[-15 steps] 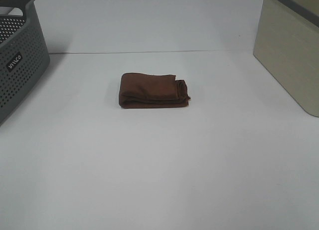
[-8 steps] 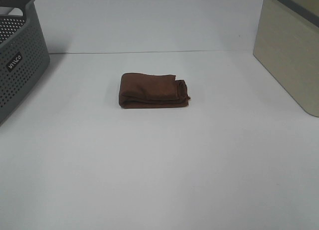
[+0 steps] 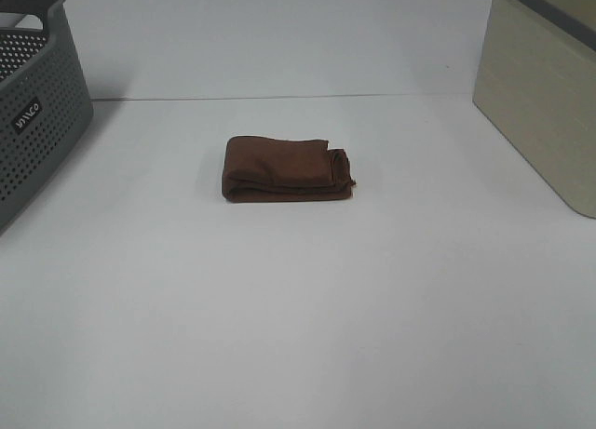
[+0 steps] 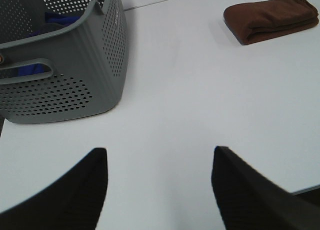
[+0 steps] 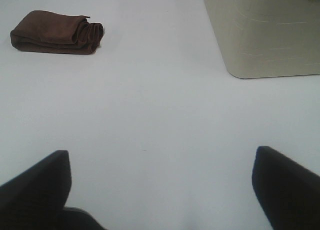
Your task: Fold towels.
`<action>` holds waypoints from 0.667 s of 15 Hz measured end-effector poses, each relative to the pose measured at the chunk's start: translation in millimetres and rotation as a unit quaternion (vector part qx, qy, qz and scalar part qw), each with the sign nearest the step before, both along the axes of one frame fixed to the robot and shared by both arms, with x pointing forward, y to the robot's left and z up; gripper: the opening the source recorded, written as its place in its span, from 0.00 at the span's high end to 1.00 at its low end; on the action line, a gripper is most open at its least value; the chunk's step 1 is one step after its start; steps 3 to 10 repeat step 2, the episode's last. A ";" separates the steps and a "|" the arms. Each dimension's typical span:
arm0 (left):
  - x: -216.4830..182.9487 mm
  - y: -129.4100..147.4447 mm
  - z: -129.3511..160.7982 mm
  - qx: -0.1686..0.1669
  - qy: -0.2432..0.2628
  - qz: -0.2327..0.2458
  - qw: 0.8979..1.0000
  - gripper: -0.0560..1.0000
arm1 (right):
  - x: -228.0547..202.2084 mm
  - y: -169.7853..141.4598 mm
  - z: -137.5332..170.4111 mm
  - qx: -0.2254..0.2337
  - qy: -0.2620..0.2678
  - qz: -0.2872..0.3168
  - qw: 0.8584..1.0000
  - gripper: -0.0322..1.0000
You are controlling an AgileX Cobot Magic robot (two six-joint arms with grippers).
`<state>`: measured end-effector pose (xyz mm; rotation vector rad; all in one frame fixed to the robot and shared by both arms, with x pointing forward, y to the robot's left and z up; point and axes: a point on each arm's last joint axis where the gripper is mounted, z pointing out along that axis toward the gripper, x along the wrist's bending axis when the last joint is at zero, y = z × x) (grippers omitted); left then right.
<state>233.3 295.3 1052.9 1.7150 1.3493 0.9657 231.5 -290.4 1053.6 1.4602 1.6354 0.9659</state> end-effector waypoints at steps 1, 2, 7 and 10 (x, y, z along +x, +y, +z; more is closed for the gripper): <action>0.0 0.0 0.0 0.000 0.000 0.000 1.000 0.39 | 0.0 0.0 0.0 0.000 0.000 0.000 1.000 0.08; 0.0 0.0 0.0 0.000 0.000 0.000 1.000 0.39 | 0.0 0.0 0.0 0.000 0.000 0.000 1.000 0.08; 0.0 0.0 0.0 0.000 0.000 0.000 1.000 0.39 | 0.0 0.0 0.0 0.000 0.000 0.000 1.000 0.08; 0.0 0.0 0.0 0.000 0.000 0.000 1.000 0.39 | 0.0 0.0 0.0 0.000 0.000 0.000 1.000 0.08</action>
